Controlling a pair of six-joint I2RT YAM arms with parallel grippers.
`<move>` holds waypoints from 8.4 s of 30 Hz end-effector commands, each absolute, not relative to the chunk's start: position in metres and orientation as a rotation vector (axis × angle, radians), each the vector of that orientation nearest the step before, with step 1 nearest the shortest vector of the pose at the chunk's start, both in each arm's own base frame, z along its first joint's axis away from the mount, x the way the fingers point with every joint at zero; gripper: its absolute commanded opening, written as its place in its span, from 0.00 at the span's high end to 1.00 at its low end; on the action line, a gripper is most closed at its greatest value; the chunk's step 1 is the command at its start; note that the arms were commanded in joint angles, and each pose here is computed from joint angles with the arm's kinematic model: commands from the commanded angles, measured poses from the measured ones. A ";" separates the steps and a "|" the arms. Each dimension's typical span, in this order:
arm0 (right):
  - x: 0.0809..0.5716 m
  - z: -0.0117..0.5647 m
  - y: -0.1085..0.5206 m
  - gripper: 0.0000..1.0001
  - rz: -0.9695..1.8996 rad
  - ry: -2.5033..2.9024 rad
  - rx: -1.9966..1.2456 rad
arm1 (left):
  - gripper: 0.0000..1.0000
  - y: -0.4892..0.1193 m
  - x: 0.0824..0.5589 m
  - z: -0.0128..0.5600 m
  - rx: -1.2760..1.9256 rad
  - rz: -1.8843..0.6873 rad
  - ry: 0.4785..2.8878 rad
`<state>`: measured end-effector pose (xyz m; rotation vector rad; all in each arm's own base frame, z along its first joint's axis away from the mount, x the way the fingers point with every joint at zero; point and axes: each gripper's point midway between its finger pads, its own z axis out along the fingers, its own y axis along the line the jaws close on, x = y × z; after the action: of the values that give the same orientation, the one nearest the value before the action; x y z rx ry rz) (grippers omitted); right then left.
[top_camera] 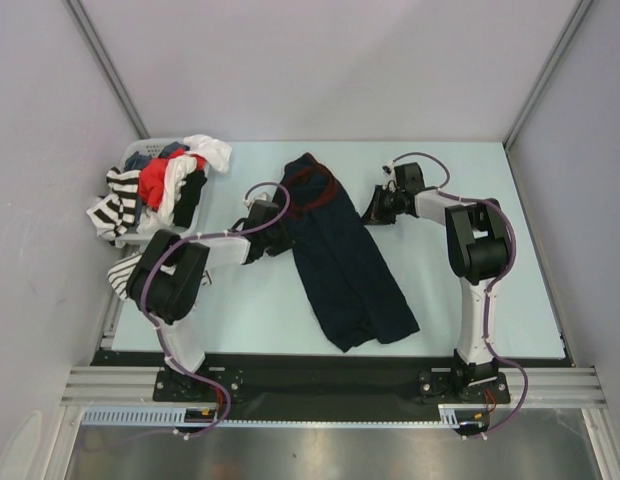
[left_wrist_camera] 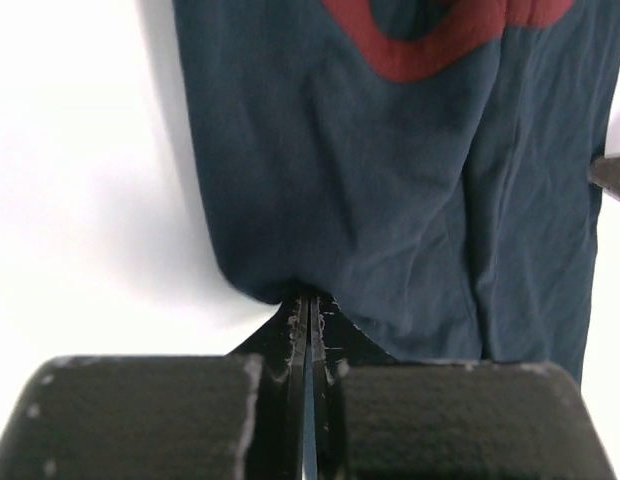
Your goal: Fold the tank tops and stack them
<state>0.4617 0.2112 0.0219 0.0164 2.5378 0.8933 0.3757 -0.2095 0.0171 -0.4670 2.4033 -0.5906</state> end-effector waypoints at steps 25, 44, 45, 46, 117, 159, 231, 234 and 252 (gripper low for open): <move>0.484 0.007 0.151 1.00 0.733 2.446 0.440 | 1.00 -0.226 0.497 0.033 -0.168 -0.443 2.489; 0.476 0.068 0.138 0.55 0.673 2.380 0.383 | 0.40 -0.201 0.461 0.100 -0.169 -0.488 2.369; 0.458 0.062 0.137 0.53 0.672 2.400 0.385 | 0.36 -0.200 0.454 0.104 -0.168 -0.497 2.363; 0.446 0.062 0.137 0.52 0.677 2.405 0.388 | 0.36 -0.198 0.437 0.111 -0.167 -0.513 2.354; 0.143 0.034 0.168 0.96 0.798 2.642 0.178 | 1.00 -0.219 0.149 0.026 0.151 -0.692 2.599; 0.149 0.060 0.179 1.00 0.858 2.625 0.120 | 1.00 -0.223 0.147 0.033 0.111 -0.783 2.578; 0.474 0.118 0.183 1.00 0.692 2.458 0.202 | 1.00 -0.239 0.455 0.102 -0.012 -0.480 2.414; 0.478 0.112 0.180 0.99 0.661 2.466 0.214 | 1.00 -0.237 0.458 0.095 -0.018 -0.470 2.421; 0.498 0.108 0.169 0.98 0.687 2.433 0.256 | 1.00 -0.230 0.475 0.094 -0.060 -0.485 2.407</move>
<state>0.4767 0.1694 0.0778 0.2725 2.5295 0.6578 0.4546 -0.2288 0.0712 -0.0524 2.4864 -0.4499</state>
